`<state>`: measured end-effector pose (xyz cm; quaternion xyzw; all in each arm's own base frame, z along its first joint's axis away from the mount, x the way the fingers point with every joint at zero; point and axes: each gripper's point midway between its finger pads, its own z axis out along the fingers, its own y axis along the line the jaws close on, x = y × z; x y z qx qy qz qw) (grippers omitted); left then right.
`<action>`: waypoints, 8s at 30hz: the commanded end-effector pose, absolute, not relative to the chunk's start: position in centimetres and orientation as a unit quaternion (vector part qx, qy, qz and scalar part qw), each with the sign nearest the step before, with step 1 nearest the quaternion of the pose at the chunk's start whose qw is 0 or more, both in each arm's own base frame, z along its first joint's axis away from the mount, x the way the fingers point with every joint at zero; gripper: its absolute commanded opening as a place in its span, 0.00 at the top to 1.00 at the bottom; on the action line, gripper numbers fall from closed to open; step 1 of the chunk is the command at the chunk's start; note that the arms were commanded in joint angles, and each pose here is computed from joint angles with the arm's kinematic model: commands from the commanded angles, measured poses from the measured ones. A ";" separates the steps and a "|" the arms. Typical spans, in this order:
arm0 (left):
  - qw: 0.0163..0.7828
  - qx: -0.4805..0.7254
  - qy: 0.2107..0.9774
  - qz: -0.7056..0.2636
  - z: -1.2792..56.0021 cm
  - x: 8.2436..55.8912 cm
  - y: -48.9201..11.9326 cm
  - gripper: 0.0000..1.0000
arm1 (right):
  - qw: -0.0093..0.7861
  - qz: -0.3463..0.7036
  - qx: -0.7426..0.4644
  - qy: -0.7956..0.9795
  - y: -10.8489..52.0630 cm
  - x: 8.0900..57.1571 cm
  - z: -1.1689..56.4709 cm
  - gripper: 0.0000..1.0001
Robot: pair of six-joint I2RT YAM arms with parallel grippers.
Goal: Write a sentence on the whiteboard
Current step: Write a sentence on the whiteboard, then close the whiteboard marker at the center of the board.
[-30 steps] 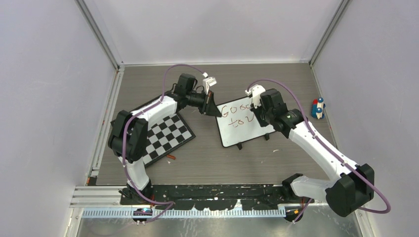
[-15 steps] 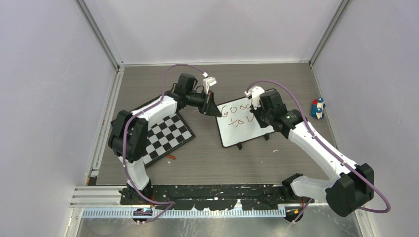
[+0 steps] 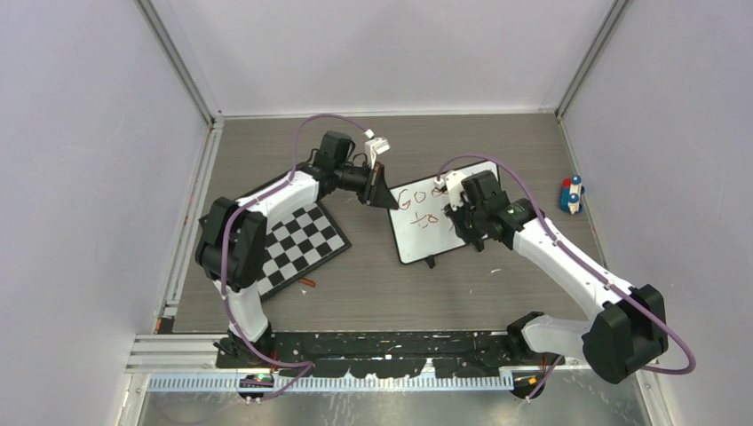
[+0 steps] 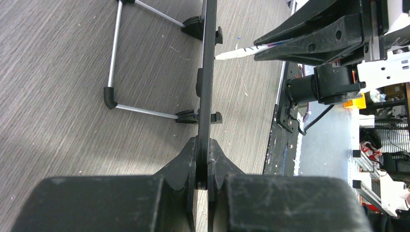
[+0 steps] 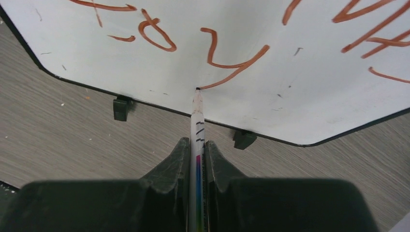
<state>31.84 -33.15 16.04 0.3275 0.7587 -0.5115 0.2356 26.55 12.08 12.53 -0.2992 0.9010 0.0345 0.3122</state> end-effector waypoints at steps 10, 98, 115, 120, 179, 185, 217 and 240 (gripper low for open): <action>0.241 0.333 0.762 -0.500 15.9 32.4 -33.3 1.00 | 0.372 0.122 -0.292 0.873 15.0 27.8 17.5 1.00; 0.243 0.330 0.761 -0.503 15.9 32.7 -33.2 1.00 | 0.399 0.041 -0.240 0.884 10.3 30.7 17.8 1.00; 0.246 0.332 0.759 -0.503 16.4 32.7 -33.2 1.00 | 0.397 0.048 -0.213 0.891 8.0 30.4 18.0 1.00; 0.247 0.332 0.759 -0.503 16.4 32.8 -33.2 1.00 | 0.399 0.052 -0.210 0.891 8.3 31.4 17.8 1.00; 0.245 0.332 0.761 -0.501 16.0 32.6 -33.1 1.00 | 0.389 0.009 -0.210 0.897 6.7 32.2 16.6 1.00; 0.246 0.332 0.761 -0.500 15.9 32.7 -33.0 1.00 | 0.368 0.013 -0.216 0.904 6.6 31.3 15.0 1.00; 0.244 0.331 0.763 -0.499 15.7 32.7 -33.0 1.00 | 0.378 -0.052 -0.211 0.900 4.5 32.5 16.4 1.00; 0.275 0.346 0.752 -0.489 21.4 32.5 -31.6 0.33 | 0.384 0.146 -0.275 0.869 10.7 26.0 24.2 1.00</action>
